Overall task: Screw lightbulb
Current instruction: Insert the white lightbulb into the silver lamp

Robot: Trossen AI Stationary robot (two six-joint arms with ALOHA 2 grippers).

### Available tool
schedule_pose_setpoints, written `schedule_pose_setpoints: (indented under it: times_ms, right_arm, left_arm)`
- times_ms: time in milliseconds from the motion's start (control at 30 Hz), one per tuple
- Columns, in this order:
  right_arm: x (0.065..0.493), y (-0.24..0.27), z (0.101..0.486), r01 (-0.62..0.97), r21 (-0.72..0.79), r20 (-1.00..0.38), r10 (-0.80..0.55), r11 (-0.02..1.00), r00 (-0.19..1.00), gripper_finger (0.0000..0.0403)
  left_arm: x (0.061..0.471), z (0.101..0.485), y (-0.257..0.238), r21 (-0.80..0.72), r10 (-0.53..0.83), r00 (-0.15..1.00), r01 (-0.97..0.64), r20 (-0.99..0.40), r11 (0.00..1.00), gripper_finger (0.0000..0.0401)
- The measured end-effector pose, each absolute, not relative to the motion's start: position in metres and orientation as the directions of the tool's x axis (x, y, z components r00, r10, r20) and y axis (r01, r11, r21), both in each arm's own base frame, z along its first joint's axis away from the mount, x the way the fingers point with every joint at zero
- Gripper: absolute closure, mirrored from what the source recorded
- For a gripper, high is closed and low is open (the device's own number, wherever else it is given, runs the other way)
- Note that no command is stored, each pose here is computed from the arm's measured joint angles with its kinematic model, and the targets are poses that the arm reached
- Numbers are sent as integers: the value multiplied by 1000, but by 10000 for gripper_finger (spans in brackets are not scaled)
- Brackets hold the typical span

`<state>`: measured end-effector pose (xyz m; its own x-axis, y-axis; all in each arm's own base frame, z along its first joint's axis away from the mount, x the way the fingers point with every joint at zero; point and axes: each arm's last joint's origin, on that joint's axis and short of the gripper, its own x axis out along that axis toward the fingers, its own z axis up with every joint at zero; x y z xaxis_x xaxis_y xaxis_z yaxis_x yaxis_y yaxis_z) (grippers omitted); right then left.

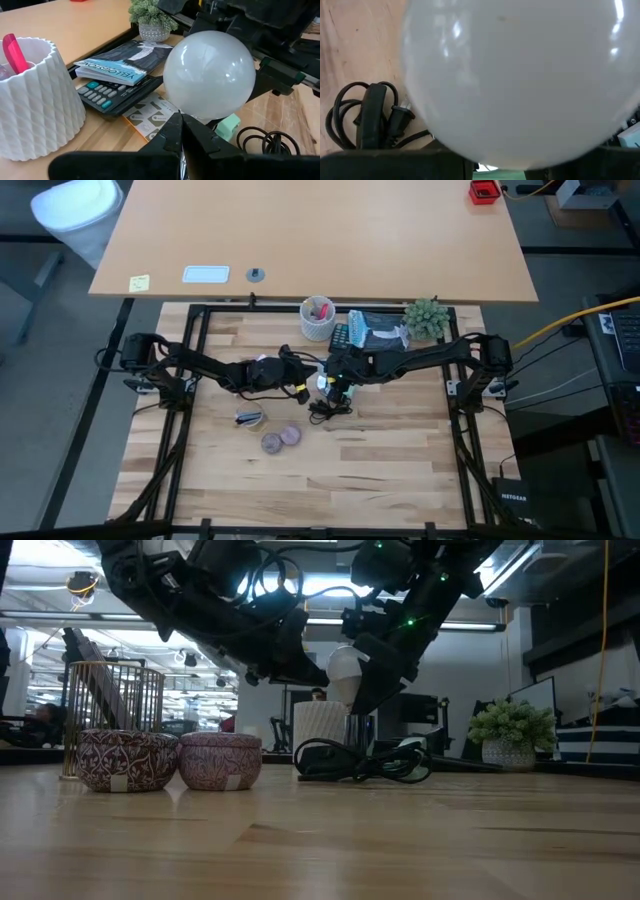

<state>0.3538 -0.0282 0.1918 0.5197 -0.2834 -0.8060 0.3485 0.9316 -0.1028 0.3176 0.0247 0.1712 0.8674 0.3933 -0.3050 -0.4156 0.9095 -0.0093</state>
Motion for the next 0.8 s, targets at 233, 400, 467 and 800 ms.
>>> schedule_pose_setpoints:
  times_ms: [233,400,467,800]
  right_arm:
    - [354,-28,192,348,-103,-807,-283,932,519,286]
    - [352,-28,195,348,-102,-807,-282,932,519,286]
    - [352,-28,195,348,-103,-808,-282,932,517,286]
    - [353,-28,202,348,-108,-816,-283,931,504,286]
  left_arm:
    - [318,171,25,-9,390,869,-412,-304,911,400]
    - [318,172,25,-7,389,871,-410,-299,912,400]
    - [318,172,25,-8,389,872,-410,-296,912,400]
    - [322,178,25,4,389,880,-403,-274,915,400]
